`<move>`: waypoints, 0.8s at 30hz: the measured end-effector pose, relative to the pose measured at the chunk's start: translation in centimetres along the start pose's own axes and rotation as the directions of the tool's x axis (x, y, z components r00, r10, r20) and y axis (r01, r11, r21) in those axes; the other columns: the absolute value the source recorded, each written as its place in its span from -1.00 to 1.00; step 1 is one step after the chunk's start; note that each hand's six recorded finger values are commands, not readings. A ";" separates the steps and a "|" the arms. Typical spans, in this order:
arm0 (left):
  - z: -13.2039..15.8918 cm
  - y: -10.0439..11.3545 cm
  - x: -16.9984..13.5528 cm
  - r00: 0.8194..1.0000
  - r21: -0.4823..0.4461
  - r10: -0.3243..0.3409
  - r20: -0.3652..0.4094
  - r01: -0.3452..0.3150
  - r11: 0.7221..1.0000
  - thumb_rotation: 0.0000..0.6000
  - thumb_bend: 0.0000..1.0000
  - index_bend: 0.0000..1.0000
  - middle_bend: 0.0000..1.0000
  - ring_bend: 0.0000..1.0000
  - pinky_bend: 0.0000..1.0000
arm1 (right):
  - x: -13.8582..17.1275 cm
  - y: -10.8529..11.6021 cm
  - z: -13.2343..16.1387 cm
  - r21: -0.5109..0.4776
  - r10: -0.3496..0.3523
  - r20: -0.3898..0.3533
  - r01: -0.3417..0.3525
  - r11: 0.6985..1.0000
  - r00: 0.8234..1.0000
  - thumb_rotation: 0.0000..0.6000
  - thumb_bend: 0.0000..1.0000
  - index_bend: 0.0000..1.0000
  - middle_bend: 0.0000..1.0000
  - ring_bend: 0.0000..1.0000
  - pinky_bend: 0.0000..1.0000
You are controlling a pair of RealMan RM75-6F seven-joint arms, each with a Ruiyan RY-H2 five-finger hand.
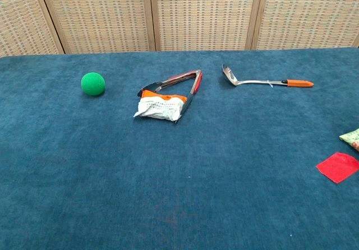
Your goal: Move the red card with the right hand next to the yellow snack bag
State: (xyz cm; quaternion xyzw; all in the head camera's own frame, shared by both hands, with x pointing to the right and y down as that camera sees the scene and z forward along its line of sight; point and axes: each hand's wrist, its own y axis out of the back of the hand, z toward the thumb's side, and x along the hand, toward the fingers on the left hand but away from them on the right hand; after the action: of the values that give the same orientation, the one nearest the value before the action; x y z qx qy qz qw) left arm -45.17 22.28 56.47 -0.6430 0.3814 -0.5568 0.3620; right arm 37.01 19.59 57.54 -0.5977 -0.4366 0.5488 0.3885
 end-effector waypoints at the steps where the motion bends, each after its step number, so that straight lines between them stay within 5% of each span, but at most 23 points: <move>1: 0.0 0.0 0.0 1.000 -0.001 0.002 -0.003 -0.002 1.000 1.00 -0.57 -1.00 -1.00 -1.00 -1.00 | 0.8 0.2 -0.8 0.002 -0.004 0.003 0.004 1.000 1.000 1.00 -0.74 -0.48 -1.00 -1.00 -1.00; 12: -0.1 0.2 -0.1 1.000 0.012 0.004 -0.018 -0.004 1.000 1.00 -0.57 -1.00 -1.00 -1.00 -1.00 | 5.3 1.7 -4.1 -0.007 -0.019 0.001 0.019 1.000 1.000 1.00 -0.74 -0.65 -1.00 -1.00 -1.00; 19: -0.1 0.0 -0.3 1.000 0.029 -0.011 -0.017 0.012 1.000 1.00 -0.57 -1.00 -1.00 -1.00 -1.00 | 5.8 0.9 -4.6 0.041 0.088 -0.003 -0.087 0.995 0.996 1.00 -0.74 -0.99 -1.00 -1.00 -1.00; 24: 0.0 0.2 -0.4 1.000 0.027 -0.008 -0.017 0.008 1.000 1.00 -0.57 -1.00 -1.00 -1.00 -1.00 | 6.0 0.4 -4.8 0.080 0.163 0.022 -0.164 0.983 0.986 1.00 -0.74 -1.00 -1.00 -1.00 -1.00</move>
State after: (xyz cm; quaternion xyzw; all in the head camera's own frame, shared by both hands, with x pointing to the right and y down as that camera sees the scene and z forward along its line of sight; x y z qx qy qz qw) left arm -45.24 22.55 56.17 -0.6348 0.3742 -0.5687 0.3655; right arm 41.92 25.26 55.72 -0.6109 -0.3662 0.6008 0.3630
